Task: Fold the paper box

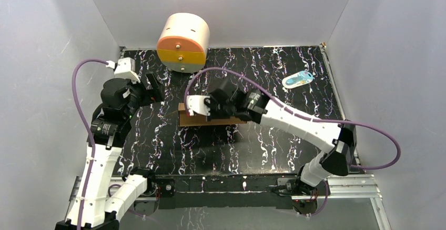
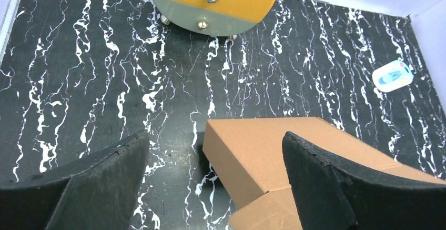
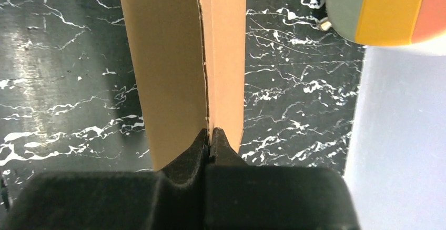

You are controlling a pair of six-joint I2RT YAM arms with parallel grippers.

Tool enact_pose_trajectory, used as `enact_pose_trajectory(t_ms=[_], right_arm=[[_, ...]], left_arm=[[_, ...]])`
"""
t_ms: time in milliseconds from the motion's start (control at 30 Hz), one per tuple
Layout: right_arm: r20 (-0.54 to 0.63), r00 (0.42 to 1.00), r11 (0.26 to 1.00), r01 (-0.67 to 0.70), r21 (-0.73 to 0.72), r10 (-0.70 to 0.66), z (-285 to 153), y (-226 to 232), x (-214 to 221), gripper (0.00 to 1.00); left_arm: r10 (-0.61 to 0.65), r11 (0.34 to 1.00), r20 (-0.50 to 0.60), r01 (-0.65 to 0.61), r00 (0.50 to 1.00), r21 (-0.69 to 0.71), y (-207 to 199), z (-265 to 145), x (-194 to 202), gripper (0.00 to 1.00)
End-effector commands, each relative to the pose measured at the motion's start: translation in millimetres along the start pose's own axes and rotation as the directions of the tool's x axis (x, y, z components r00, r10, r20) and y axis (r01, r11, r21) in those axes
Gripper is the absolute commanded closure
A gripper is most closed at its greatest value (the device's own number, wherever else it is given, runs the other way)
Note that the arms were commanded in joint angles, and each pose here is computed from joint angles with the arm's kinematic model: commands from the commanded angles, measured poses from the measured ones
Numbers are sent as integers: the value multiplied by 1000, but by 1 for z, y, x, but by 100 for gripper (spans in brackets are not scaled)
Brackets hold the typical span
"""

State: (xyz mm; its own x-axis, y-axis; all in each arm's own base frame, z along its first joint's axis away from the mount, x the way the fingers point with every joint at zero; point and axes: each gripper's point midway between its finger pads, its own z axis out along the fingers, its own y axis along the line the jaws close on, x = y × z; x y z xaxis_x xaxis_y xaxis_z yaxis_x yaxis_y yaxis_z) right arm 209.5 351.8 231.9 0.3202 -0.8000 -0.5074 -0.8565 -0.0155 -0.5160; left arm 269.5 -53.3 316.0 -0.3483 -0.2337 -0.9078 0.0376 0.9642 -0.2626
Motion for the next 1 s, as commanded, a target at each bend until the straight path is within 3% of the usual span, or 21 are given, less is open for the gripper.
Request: enact_pose_trajectory(t_ms=[0,133,367,567,767,967], right_arm=[[51,996,970,-59,-235,73,-12,9,-5,100],[26,994,942,-93,-323,107,-3,1,6,100],[44,989,923,-117,-366,143,15,-30,18,98],[-10,989,921,-143,-362,150,47,-54,35,95],[5,988,932,-146,-332,157,69,-75,42,88],[18,989,952,-138,-274,149,72,-93,38,76]], left_arm=[[29,1000,-1,-29,1000,7,0,1,-1,7],[39,999,-6,-39,999,26,1,12,15,7],[77,997,-40,-76,996,28,8,26,37,7],[102,995,-53,-101,993,27,11,31,46,7],[118,993,-64,-117,991,18,16,34,52,7],[120,993,-62,-120,991,10,19,37,51,7]])
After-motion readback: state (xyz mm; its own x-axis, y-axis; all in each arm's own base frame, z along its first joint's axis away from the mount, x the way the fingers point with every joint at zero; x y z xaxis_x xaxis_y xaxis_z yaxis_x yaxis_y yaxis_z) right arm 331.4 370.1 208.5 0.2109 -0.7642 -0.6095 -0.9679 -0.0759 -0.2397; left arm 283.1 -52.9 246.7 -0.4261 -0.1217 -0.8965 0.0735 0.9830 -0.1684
